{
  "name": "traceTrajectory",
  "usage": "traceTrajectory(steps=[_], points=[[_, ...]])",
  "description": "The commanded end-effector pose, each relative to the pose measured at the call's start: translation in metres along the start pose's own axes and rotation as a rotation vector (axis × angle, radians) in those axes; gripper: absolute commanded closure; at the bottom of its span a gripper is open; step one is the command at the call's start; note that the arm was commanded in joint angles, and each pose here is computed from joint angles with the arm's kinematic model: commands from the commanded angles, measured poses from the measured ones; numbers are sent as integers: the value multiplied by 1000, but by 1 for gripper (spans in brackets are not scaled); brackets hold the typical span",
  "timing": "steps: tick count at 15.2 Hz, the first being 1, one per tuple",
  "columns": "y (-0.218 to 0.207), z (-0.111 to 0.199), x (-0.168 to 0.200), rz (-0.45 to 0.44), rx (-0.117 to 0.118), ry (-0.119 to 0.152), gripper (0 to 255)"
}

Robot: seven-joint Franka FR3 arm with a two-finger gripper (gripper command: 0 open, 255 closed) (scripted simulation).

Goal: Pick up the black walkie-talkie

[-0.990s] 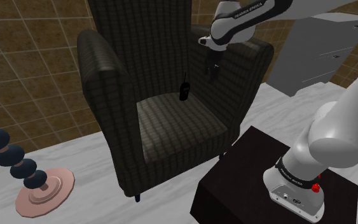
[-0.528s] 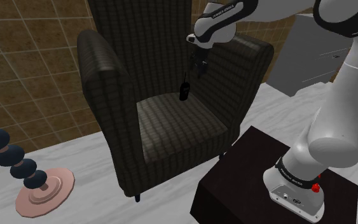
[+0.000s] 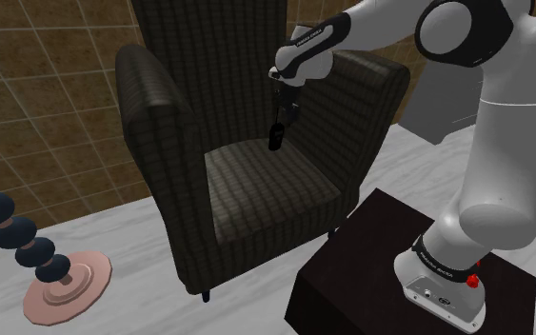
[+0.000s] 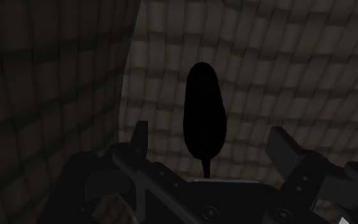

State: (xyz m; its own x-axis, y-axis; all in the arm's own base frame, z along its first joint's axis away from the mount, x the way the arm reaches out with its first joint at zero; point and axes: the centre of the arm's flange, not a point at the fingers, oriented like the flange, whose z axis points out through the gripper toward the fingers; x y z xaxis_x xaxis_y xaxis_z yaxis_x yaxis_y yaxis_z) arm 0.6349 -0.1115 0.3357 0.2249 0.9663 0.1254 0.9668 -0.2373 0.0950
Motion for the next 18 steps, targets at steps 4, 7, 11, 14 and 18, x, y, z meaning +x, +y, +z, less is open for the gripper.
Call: traceTrajectory(steps=[4,7,11,14,18], points=[[-2,24,-3,-2,0,0,0],[-2,24,-3,-2,0,0,255],[-2,24,-3,-2,0,0,255],[-2,24,-3,-2,0,0,255],[-1,9,-1,-2,0,0,255]])
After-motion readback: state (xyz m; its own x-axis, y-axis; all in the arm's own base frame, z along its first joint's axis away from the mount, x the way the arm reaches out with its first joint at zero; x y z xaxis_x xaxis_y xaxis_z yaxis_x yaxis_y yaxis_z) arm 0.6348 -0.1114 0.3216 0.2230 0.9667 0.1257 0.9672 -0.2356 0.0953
